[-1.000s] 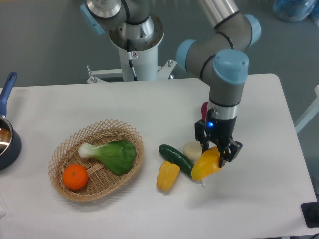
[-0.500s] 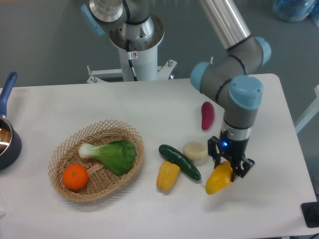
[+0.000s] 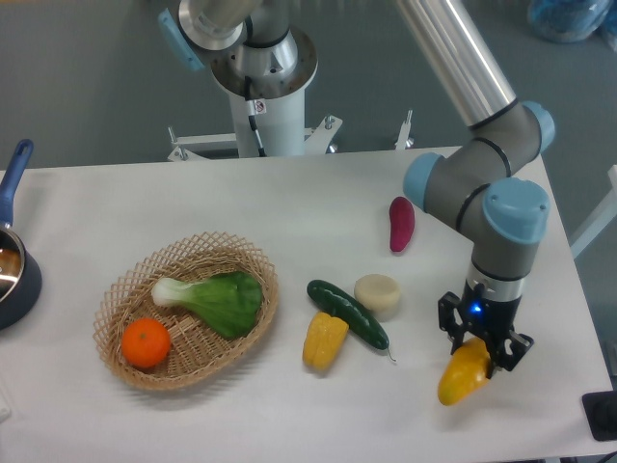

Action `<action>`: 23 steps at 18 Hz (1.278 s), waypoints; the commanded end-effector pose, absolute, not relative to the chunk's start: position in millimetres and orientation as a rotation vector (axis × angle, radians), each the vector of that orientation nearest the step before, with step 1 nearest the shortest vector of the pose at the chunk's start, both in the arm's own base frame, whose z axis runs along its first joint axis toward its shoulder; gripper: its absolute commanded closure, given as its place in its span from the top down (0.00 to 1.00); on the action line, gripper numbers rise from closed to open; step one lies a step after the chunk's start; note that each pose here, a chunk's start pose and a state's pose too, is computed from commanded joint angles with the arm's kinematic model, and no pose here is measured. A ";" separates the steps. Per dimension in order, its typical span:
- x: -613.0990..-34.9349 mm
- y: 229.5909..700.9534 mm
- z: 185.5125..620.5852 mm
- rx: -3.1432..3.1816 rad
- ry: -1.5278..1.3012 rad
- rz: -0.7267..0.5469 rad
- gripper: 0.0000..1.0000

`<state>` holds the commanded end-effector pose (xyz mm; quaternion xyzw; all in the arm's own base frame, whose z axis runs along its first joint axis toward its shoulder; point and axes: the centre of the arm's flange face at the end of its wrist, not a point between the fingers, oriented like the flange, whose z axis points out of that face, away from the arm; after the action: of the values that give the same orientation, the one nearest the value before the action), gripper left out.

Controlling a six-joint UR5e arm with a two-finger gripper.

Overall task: Place the mango on the table
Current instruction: 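Carry the yellow mango away from the cucumber and lower it, then set the mango down on the table and open the gripper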

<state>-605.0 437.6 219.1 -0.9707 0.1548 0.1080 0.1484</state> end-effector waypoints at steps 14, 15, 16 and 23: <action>-601.5 437.3 212.7 -2.795 0.450 0.297 0.57; -602.1 437.1 213.3 -2.798 0.457 0.302 0.57; -602.6 436.0 212.9 -2.808 0.471 0.308 0.57; -603.3 432.8 212.3 -2.851 0.539 0.342 0.57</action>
<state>-603.3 432.8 212.3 -0.9700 0.1833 0.1164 0.1096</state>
